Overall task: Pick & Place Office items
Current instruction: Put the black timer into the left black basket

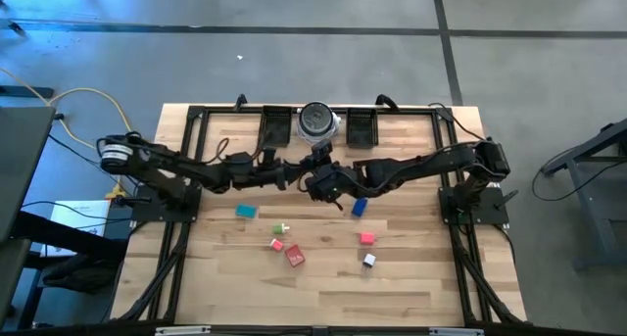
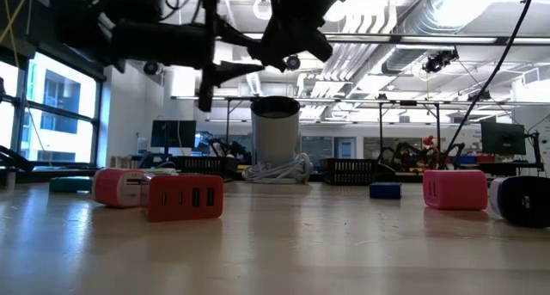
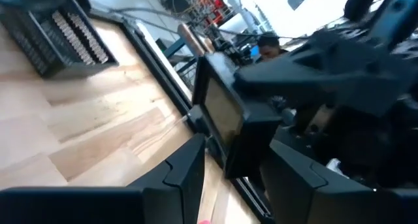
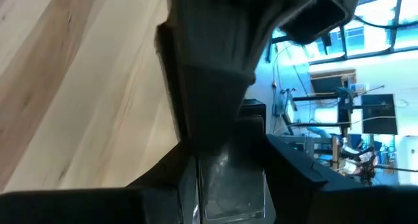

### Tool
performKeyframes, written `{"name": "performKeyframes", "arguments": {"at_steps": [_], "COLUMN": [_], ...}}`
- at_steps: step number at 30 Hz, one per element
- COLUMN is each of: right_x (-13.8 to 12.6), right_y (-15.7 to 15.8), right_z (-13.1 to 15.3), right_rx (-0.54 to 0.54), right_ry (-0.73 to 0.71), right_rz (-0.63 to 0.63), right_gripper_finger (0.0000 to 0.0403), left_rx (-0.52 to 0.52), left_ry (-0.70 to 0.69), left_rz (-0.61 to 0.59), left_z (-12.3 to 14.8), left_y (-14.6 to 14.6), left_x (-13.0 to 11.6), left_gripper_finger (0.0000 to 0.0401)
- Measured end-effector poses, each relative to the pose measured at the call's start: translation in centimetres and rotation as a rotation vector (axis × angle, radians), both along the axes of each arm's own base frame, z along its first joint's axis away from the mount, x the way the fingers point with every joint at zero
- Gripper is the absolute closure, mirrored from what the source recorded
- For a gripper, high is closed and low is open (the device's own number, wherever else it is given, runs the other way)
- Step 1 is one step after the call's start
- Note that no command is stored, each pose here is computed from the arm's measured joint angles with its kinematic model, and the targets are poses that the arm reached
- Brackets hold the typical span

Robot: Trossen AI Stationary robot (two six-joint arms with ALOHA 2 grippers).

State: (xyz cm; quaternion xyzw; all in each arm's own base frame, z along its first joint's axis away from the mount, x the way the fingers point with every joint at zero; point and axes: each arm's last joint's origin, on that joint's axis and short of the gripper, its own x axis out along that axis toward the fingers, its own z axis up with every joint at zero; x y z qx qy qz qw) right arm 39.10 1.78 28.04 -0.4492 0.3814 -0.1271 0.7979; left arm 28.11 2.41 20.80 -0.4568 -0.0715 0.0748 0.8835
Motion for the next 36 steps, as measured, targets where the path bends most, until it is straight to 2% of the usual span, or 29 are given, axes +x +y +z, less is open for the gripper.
{"name": "performKeyframes", "arguments": {"at_steps": [4, 8, 28, 36], "right_x": [-0.4, -0.6, -1.0, -0.9], "right_y": [-0.1, -0.1, 0.4, 0.4], "right_z": [-0.5, -0.7, -1.0, -0.9], "right_rx": [0.014, 0.041, 0.075, 0.069], "right_ry": [0.044, 0.051, 0.084, 0.076], "right_rz": [-0.026, -0.061, -0.063, -0.062], "right_gripper_finger": [0.0271, 0.0271, 0.0271, 0.0269], "left_rx": [-0.002, 0.002, 0.050, 0.037], "left_ry": [-0.011, -0.019, -0.044, -0.049], "left_rz": [-0.041, -0.060, -0.057, -0.063], "left_z": [-0.4, -0.4, 0.0, 0.0], "left_y": [0.3, 0.9, 1.7, 1.5], "left_x": [1.6, 2.2, 2.1, 2.1], "left_gripper_finger": [0.0267, 0.0267, 0.0267, 0.0267]}}
